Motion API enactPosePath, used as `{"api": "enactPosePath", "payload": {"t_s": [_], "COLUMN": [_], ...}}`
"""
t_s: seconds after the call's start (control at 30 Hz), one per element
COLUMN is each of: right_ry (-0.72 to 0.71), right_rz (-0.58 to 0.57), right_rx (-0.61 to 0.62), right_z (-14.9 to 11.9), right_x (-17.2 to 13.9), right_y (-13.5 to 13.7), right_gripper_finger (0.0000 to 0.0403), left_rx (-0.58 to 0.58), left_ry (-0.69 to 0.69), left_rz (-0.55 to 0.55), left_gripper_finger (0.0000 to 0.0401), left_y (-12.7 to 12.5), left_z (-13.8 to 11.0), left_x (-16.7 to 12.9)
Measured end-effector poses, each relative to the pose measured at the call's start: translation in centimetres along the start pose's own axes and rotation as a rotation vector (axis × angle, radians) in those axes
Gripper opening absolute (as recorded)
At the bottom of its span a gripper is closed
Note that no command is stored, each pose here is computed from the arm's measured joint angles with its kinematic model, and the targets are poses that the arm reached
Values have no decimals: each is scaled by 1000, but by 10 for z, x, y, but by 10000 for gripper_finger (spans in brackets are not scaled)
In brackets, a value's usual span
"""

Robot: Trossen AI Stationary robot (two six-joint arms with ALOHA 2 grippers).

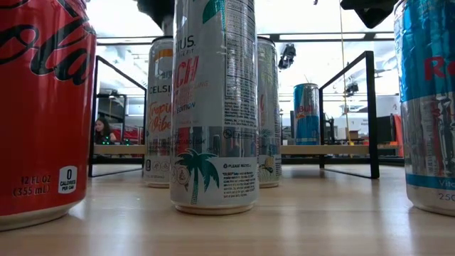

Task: Place canned beverage on shelf
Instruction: Put the top white and pink soda can on the shelf

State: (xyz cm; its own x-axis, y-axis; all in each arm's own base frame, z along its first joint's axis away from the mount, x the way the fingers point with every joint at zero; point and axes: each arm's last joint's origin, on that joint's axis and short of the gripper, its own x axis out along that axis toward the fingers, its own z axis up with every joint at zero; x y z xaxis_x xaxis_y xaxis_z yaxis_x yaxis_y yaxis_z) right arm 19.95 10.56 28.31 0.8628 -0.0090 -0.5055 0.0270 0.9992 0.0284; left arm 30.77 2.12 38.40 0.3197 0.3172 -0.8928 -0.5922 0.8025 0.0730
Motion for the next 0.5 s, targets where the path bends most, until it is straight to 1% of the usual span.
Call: {"api": "enactPosePath", "payload": {"t_s": [0.13,0.27,0.5], "right_ry": [1,1,5], "right_rz": [0,-1,-2], "right_rx": [-1,-1,-10], "right_z": [0,0,-1], "right_x": [0,0,0], "right_y": [0,0,0], "right_gripper_finger": [9,9,9], "left_rx": [0,31,85], "left_ry": [36,67,95], "left_rz": [-4,18,20], "left_gripper_finger": [239,239,239], "left_y": [4,4,-9], "left_z": [12,19,29], "left_x": [20,39,71]}}
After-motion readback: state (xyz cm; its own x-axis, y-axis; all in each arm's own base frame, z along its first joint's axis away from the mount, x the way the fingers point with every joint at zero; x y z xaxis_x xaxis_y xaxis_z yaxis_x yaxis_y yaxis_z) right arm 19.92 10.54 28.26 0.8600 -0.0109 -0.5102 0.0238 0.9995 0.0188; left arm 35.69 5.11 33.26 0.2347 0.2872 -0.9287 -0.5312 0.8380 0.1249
